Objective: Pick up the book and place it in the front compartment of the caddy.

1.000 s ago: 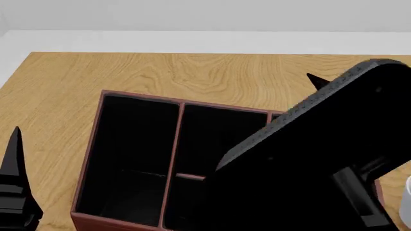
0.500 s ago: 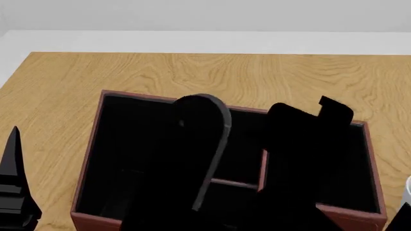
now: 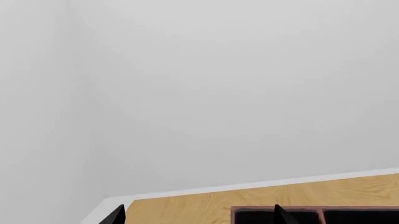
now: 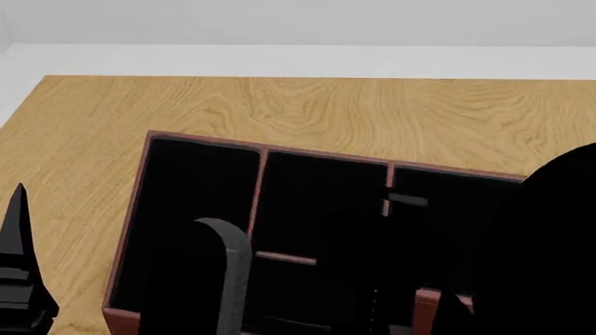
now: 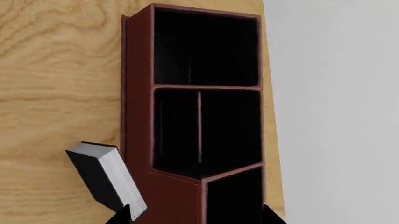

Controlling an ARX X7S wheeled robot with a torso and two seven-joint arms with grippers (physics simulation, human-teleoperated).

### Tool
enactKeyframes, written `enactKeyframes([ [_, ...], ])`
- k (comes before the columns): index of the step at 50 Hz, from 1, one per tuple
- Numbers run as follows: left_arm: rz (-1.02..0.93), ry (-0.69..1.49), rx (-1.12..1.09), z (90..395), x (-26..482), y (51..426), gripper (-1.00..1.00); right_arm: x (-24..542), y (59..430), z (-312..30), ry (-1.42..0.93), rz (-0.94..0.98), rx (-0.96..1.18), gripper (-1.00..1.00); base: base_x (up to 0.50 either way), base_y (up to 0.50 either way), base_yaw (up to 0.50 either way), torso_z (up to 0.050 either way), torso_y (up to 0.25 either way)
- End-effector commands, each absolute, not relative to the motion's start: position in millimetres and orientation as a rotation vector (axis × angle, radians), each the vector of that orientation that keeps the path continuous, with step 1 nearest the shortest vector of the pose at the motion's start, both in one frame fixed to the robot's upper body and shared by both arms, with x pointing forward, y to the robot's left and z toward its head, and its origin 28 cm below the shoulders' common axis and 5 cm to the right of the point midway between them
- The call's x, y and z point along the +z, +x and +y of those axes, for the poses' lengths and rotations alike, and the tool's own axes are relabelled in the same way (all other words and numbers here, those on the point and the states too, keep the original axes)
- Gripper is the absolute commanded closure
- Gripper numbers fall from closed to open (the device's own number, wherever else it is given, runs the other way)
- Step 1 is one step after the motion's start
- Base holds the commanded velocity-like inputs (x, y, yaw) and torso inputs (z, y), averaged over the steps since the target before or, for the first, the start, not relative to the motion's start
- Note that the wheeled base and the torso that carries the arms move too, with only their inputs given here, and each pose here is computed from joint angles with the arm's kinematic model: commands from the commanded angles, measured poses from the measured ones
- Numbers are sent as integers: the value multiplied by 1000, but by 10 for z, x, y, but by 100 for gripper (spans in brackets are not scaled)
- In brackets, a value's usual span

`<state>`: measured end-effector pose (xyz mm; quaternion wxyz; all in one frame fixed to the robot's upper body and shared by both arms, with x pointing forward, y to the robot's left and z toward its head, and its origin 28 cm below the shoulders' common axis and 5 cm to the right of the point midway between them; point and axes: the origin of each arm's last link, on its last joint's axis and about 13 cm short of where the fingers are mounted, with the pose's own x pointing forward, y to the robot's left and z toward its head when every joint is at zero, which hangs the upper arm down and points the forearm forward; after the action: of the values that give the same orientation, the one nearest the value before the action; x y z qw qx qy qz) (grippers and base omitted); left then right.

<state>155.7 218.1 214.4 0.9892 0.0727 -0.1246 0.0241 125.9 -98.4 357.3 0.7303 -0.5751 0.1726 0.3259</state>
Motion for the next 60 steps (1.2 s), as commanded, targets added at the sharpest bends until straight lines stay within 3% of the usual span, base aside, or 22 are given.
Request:
enactKeyframes([
  [1,-250,144,50,2186,2137,1557,-100,3510,1300,-930,-1299,422,782,-100,0,0,0,0,0],
  [60,-263,143,61,2219,2185,1539,-100,2864,1724,-621,-1322,444,994,-100,0,0,0,0,0],
])
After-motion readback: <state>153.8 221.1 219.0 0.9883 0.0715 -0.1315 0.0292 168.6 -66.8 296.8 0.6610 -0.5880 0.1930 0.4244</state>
